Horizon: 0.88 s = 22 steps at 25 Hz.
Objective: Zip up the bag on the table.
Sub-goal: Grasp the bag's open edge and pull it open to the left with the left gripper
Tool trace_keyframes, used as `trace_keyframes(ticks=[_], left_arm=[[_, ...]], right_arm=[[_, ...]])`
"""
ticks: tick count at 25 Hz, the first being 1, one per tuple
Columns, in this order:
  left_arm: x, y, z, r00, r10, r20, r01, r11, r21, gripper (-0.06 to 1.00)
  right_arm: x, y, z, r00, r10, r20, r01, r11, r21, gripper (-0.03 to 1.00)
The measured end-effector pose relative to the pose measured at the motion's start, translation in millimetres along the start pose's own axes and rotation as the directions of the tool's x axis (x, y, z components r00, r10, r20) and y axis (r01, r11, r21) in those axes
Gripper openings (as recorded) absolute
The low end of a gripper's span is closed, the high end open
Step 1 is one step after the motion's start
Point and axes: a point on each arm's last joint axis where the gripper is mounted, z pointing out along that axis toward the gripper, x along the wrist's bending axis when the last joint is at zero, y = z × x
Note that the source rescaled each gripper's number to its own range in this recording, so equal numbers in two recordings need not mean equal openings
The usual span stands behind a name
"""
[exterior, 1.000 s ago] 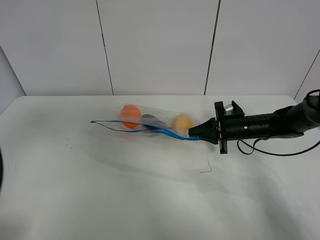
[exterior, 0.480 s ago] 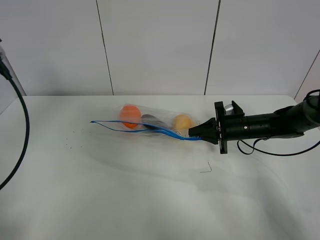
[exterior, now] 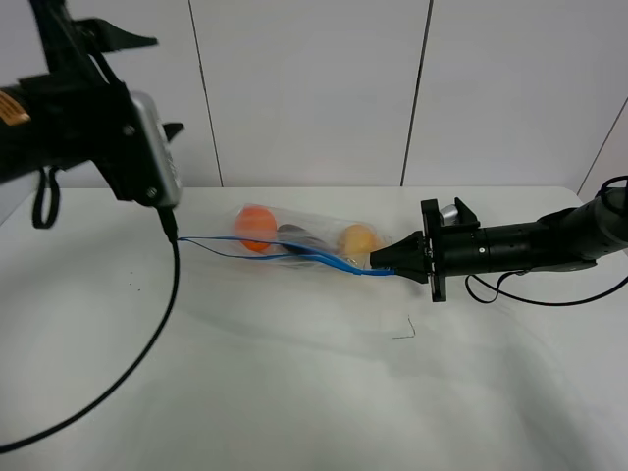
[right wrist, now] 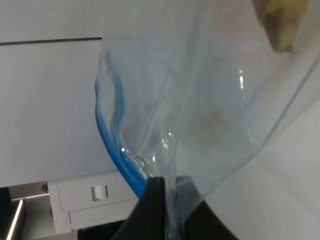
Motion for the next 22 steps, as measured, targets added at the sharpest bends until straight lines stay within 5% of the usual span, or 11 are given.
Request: trace_keyframes(ticks=[8, 18, 22], left_arm=[[-75, 77, 13, 0.966, -0.146, 0.215, 0.189, 0.963, -0.193, 1.00], [-163, 109, 33, 0.942, -0.105, 0.318, 0.183, 0.956, -0.228, 1.00], [-183, 110, 43, 0.941, -0.100, 0.323, 0.177, 0.959, -0.219, 1.00]], right_arm=[[0, 0, 0, 1.000, 0.000, 0.000, 0.000, 1.000, 0.000, 0.00], [0, 0, 0, 1.000, 0.002, 0.000, -0.002, 1.000, 0.000, 0.00], [0, 0, 0, 1.000, 0.002, 0.000, -0.002, 1.000, 0.000, 0.00]])
